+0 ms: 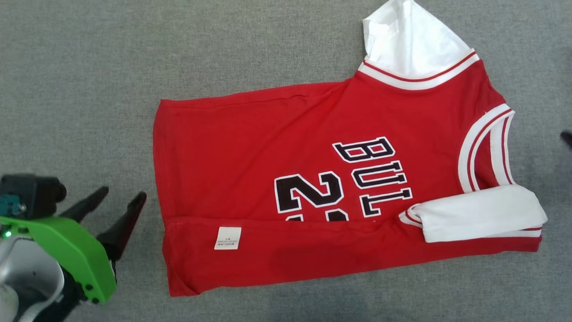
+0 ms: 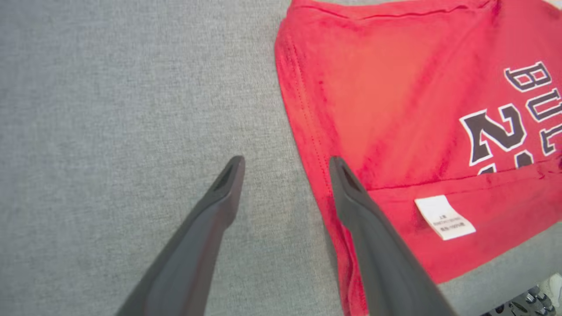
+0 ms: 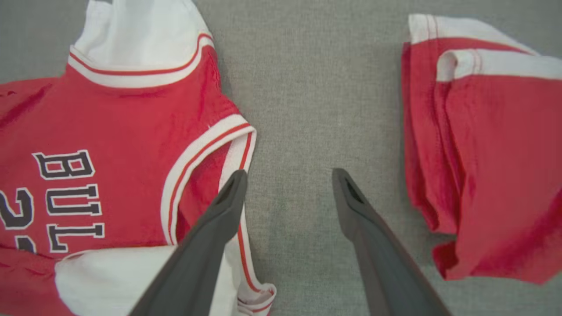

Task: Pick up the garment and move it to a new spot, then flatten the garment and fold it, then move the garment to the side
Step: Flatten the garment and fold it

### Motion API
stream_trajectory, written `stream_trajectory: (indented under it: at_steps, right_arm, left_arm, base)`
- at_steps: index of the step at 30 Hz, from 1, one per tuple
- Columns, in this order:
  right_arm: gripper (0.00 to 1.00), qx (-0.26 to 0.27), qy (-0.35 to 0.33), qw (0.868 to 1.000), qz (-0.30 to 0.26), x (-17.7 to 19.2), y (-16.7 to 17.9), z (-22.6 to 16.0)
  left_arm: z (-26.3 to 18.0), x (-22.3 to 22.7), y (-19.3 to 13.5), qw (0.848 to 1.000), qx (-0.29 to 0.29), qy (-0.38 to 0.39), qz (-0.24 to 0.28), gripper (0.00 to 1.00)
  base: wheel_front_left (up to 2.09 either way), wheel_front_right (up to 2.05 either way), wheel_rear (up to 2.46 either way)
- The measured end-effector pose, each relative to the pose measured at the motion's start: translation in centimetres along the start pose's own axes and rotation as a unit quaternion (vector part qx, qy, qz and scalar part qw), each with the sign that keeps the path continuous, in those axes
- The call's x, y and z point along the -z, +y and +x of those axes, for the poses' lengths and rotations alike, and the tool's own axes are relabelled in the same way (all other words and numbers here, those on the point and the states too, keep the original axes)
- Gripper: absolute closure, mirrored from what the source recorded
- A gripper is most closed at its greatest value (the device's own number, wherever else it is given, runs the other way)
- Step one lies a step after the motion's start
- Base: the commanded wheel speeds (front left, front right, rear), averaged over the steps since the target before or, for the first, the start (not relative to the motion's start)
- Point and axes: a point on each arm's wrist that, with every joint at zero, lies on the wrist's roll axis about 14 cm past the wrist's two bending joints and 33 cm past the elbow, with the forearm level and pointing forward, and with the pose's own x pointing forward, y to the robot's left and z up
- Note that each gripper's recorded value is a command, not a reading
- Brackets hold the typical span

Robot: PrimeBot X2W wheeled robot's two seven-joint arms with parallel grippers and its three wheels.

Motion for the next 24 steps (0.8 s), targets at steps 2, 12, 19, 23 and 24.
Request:
stream_trajectory:
  at_steps: [2,12,19,23,24]
  right_arm:
    - [0.0,0.006,-0.05,0.998,-0.027,-3.8,-0.1,0.9]
    - [0.0,-0.029,-0.055,0.992,-0.113,-11.2,4.4,10.7]
    - [0.0,-0.079,-0.024,0.987,-0.137,-13.0,9.8,16.2]
    - [0.0,-0.099,0.01,0.984,-0.146,-12.1,11.7,18.0]
    - [0.0,-0.1,0.02,0.984,-0.148,-11.7,11.9,18.3]
  left_arm:
    - [0.9,-2.2,0.2,1.0,0.003,-0.022,0.007,0.0]
    - [8.7,-4.8,0.2,0.997,0.029,0.035,0.062,0.0]
    - [10.8,-5.5,0.8,0.994,0.033,0.061,0.079,0.0]
    - [10.9,-5.1,0.6,0.993,0.041,0.077,0.08,0.0]
    - [10.9,-5.1,0.6,0.993,0.042,0.08,0.079,0.0]
  base:
    - [0.0,0.0,0.0]
    - [0.0,0.0,0.0]
    - [0.0,0.0,0.0]
    - [0.0,0.0,0.0]
    - [0.0,0.0,0.0]
